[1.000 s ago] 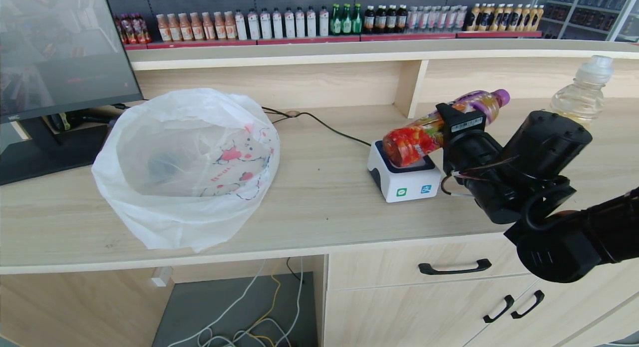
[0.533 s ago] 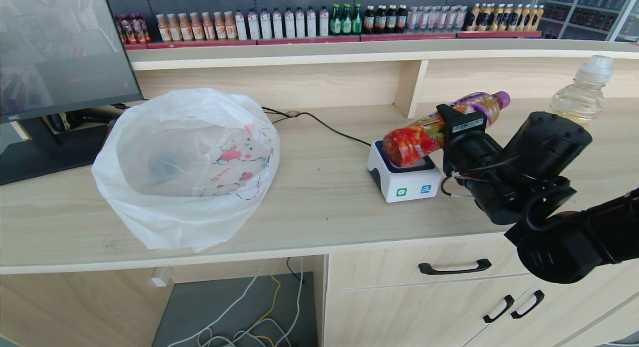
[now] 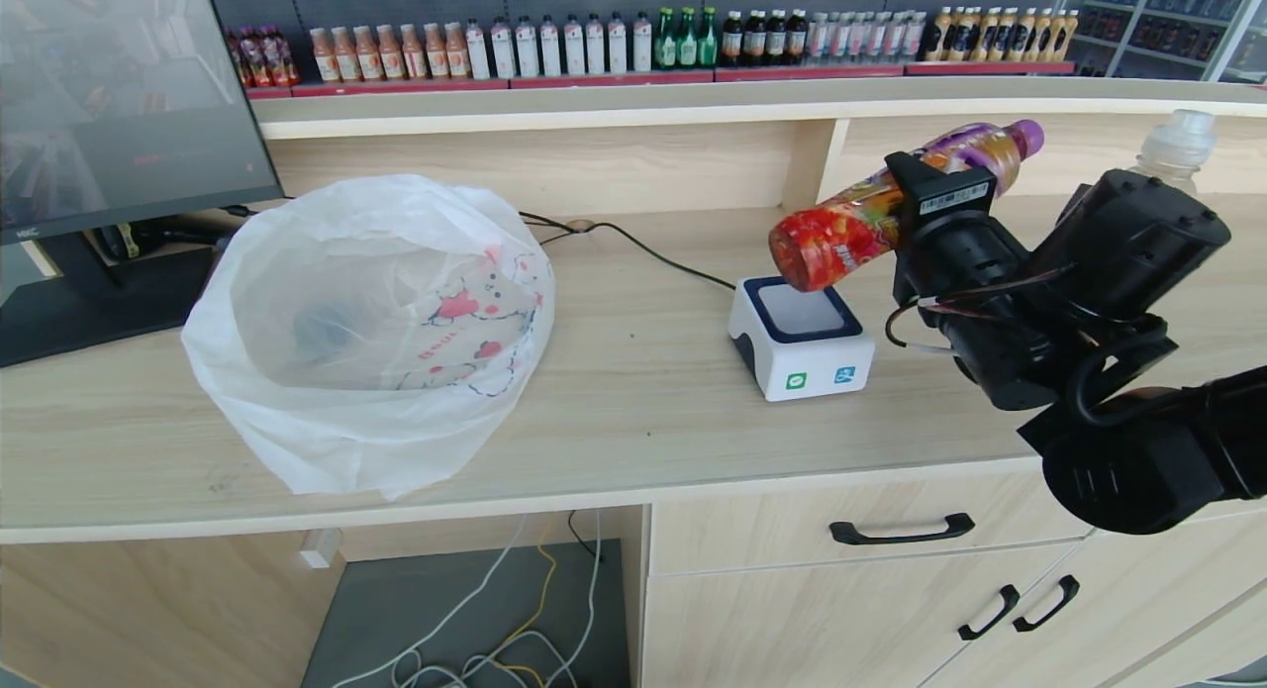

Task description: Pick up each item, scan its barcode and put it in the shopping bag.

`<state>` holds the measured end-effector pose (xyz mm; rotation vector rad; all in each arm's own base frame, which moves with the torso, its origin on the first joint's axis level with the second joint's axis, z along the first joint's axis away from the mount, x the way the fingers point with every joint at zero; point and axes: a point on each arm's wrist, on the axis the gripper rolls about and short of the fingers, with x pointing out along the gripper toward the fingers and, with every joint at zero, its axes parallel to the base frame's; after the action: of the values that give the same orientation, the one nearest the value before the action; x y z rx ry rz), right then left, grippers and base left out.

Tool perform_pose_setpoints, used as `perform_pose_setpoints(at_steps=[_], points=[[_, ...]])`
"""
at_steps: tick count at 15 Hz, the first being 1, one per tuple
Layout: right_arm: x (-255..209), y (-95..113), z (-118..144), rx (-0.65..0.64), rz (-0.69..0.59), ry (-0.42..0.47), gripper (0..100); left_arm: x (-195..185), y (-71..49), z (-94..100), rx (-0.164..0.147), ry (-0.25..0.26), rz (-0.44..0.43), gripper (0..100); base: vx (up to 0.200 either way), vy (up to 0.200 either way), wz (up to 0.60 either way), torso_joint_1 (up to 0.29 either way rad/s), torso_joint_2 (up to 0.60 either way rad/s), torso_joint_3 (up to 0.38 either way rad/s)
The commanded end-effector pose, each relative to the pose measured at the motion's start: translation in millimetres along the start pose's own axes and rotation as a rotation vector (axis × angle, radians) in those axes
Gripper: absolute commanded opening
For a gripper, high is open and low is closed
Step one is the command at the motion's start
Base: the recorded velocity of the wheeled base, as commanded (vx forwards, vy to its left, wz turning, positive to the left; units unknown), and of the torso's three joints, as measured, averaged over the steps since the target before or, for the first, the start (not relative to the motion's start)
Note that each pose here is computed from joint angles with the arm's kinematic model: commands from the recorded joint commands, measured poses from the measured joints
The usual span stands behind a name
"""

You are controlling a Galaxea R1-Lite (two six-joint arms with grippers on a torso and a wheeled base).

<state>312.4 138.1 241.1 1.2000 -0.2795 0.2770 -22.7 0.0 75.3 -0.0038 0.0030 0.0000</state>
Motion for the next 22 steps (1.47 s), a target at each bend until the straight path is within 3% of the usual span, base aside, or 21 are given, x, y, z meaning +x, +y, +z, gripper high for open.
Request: perform_pose_setpoints(at_steps=[1, 7, 12, 13, 22], points=[[-2.2, 12.3, 2.7, -0.002, 0.033, -0.005, 0, 0.0, 0.0, 0.0, -0.001, 0.0, 0.0, 100, 0.0, 0.0, 0.0, 0.0, 0.0, 0.0], [-16.1, 43.7, -7.9, -0.138, 0.119, 0.031, 0, 0.0, 0.0, 0.0, -0.001, 0.0, 0.0, 100, 0.0, 0.0, 0.0, 0.0, 0.0, 0.0], [-32.7, 67.2, -27.0, -0.36, 0.232, 0.081, 0, 0.0, 0.0, 0.0, -0.001, 0.0, 0.0, 100, 0.0, 0.0, 0.0, 0.0, 0.0, 0.0], [-36.4, 72.4, -30.9, -0.46, 0.293, 0.085, 0, 0.0, 0.0, 0.0, -0.001, 0.0, 0.0, 100, 0.0, 0.0, 0.0, 0.0, 0.0, 0.0], [-41.7, 74.7, -38.8, -0.963, 0.345, 0.024, 0, 0.0, 0.0, 0.0, -0.001, 0.0, 0.0, 100, 0.0, 0.0, 0.0, 0.0, 0.0, 0.0]])
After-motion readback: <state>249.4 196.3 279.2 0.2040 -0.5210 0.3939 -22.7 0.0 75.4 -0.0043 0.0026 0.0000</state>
